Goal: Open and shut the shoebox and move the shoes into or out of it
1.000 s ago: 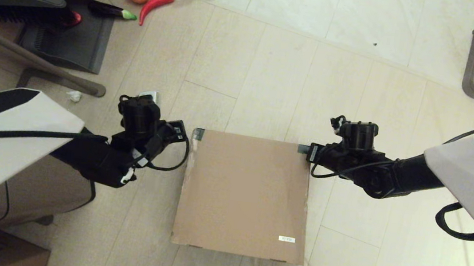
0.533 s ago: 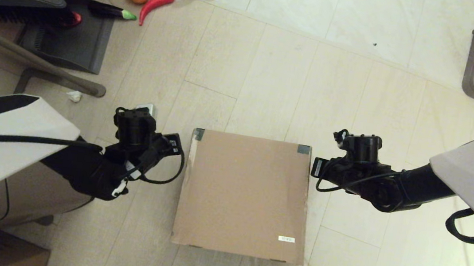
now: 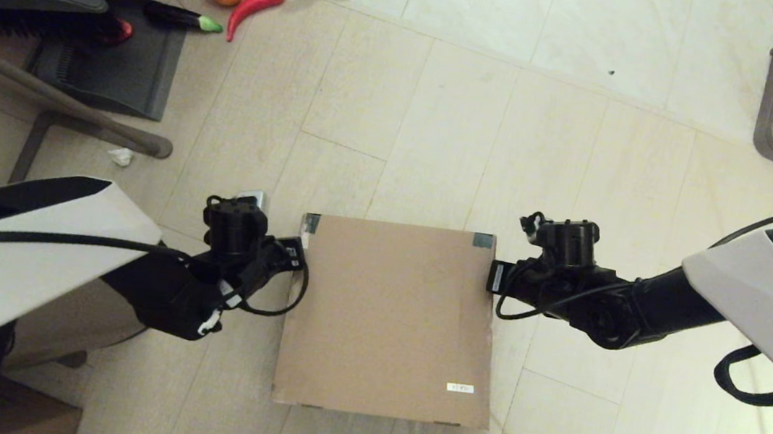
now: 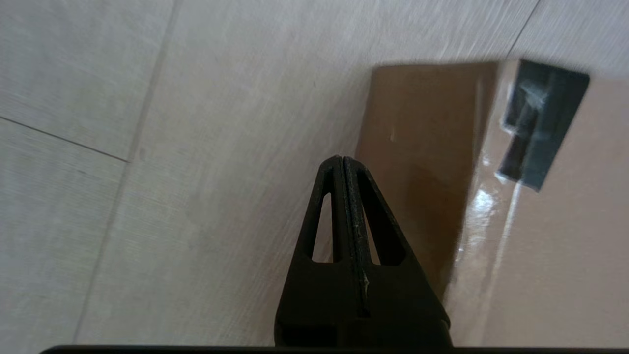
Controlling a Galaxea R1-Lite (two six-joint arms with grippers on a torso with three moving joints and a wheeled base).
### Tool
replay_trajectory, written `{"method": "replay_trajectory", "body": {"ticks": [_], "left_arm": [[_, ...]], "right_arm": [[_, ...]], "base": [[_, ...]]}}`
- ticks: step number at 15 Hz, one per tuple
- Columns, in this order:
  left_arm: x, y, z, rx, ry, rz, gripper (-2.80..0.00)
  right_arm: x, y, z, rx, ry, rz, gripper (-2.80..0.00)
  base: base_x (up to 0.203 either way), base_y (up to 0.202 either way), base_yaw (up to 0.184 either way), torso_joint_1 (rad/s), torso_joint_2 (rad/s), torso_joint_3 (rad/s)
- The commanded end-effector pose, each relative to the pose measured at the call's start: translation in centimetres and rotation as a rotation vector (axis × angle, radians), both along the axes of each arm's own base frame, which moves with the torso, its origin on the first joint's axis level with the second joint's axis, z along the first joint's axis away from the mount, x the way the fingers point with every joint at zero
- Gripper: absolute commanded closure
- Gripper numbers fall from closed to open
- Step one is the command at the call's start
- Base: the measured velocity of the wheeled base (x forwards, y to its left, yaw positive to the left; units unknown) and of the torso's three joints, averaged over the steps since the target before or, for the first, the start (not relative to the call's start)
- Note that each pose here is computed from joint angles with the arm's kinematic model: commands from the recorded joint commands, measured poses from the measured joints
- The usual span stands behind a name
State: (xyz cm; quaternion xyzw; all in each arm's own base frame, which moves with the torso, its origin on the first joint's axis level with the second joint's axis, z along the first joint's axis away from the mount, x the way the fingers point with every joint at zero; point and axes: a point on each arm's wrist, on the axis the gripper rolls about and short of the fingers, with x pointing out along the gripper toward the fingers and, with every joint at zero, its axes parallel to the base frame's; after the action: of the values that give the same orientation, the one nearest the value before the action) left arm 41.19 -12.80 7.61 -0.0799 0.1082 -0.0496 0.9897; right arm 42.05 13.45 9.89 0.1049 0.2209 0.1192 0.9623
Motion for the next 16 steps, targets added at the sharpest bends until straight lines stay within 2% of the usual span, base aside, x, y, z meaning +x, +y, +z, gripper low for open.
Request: {"method": "replay_trajectory", "body": {"ticks": [1, 3, 6, 13, 16], "left_arm": [[0.8, -0.3, -1.4, 0.003, 0.012, 0.0, 0.0], [1.5, -0.8, -1.3, -0.003, -0.009, -0.006, 0.0], [2.2, -1.8, -0.4, -0.018, -0.056, -0.021, 0.0], [4.1, -4.1, 4.3, -0.066, -0.189, -0.052, 0.0], [4.3, -3.6, 7.4, -0.078, -0.237, -0.031, 0.0]], "right_arm": [[0.2, 0.3, -0.3, -0.003, 0.002, 0.005, 0.0], [0.3, 0.3, -0.2, -0.027, -0.003, 0.016, 0.0], [0.8, 0.4, 0.7, -0.021, -0.031, 0.014, 0.0], [3.4, 0.6, 4.7, 0.002, -0.105, 0.004, 0.0], [4.1, -1.4, 6.6, 0.002, -0.147, -0.046, 0.0]], "base": [[0.0, 0.0, 0.0, 0.0, 0.0, 0.0], [0.0, 0.0, 0.0, 0.0, 0.0, 0.0], [0.0, 0.0, 0.0, 0.0, 0.0, 0.0], [0.0, 0.0, 0.0, 0.0, 0.0, 0.0], [0.0, 0.0, 0.0, 0.0, 0.0, 0.0]]}}
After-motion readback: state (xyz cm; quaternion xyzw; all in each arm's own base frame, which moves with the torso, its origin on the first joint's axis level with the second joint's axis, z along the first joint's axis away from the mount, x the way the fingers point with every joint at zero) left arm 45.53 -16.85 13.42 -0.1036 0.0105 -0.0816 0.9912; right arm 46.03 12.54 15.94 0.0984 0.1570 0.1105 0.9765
